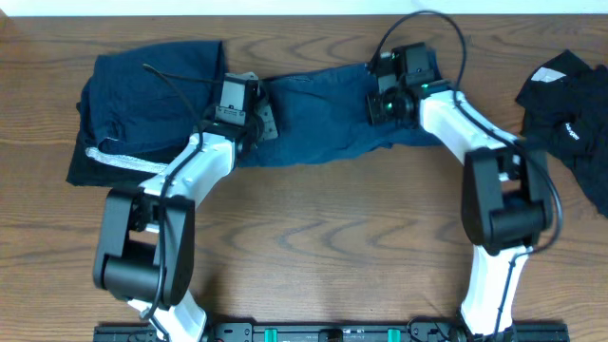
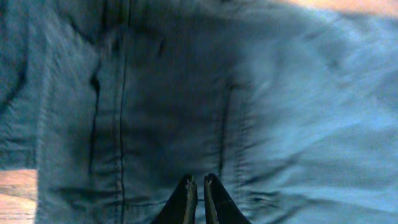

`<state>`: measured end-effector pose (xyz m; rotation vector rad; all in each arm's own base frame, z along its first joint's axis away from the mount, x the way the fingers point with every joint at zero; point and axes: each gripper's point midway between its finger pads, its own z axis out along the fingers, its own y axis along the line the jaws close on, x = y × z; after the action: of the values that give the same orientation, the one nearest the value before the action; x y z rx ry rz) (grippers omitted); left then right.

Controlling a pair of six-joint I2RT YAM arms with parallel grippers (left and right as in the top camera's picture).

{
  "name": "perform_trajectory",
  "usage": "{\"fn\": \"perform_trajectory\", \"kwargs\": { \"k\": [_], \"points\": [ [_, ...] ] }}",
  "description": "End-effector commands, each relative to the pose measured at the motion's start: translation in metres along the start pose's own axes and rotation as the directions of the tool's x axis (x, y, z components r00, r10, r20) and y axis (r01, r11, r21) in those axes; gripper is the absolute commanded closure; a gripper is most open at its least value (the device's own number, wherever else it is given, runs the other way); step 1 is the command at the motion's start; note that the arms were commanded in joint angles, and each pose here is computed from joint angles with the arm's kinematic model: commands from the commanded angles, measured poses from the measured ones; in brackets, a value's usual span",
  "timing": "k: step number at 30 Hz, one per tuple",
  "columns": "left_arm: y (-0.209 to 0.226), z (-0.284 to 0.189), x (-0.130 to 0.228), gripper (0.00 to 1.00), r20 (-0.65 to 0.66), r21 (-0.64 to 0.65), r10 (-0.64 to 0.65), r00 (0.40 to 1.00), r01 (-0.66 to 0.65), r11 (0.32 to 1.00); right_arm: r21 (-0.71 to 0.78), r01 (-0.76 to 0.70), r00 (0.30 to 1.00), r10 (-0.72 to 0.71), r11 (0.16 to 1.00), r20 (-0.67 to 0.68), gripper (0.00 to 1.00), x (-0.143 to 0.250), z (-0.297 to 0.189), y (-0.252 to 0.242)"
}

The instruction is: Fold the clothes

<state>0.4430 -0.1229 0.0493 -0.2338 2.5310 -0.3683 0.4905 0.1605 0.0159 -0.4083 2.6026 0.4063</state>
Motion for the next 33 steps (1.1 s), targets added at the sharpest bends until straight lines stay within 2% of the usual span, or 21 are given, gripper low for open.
{"fn": "perform_trajectory", "kwargs": {
  "k": [1, 6, 9, 12, 17, 21, 24, 28, 33],
  "points": [
    [0.007, 0.01, 0.013, 0.91, -0.047, -0.019, -0.004, 0.999, 0.003, 1.0, 0.014, 0.016, 0.999, -0.016, 1.0, -0.034, 0.99, 0.011, 0.01, -0.006],
    [0.008, 0.006, 0.045, 0.91, -0.189, -0.003, -0.019, 0.982, 0.019, 1.0, 0.033, -0.014, 0.99, 0.019, 0.999, -0.142, 0.99, 0.038, 0.004, -0.011],
    [0.01, 0.001, 0.066, 0.92, -0.279, -0.01, -0.034, 0.96, 0.032, 0.999, 0.114, -0.064, 0.971, 0.088, 0.991, -0.221, 0.99, 0.059, -0.003, -0.027],
    [0.017, -0.005, 0.084, 0.93, -0.349, -0.04, -0.05, 0.936, 0.038, 0.998, 0.219, -0.141, 0.938, 0.201, 0.966, -0.281, 0.99, 0.08, -0.014, -0.047],
    [0.024, -0.017, 0.108, 0.94, -0.446, -0.08, -0.075, 0.892, 0.043, 0.996, 0.263, -0.227, 0.865, 0.318, 0.938, -0.388, 0.99, 0.112, -0.041, -0.055],
    [0.026, -0.026, 0.116, 0.94, -0.482, -0.098, -0.084, 0.872, 0.042, 0.994, 0.295, -0.243, 0.808, 0.361, 0.924, -0.466, 0.99, 0.132, -0.066, -0.055],
    [0.021, -0.035, 0.11, 0.94, -0.465, -0.082, -0.076, 0.882, 0.043, 0.996, 0.297, -0.242, 0.822, 0.358, 0.924, -0.442, 0.99, 0.124, -0.078, -0.054],
    [0.006, -0.051, 0.085, 0.94, -0.38, -0.02, -0.041, 0.924, 0.036, 0.999, 0.267, -0.242, 0.892, 0.322, 0.933, -0.318, 0.99, 0.086, -0.092, -0.052],
    [-0.024, -0.074, 0.057, 0.94, -0.274, 0.107, 0.001, 0.962, 0.029, 0.994, 0.116, -0.25, 0.931, 0.272, 0.961, -0.245, 0.99, 0.055, -0.112, -0.023]
  ]
}}
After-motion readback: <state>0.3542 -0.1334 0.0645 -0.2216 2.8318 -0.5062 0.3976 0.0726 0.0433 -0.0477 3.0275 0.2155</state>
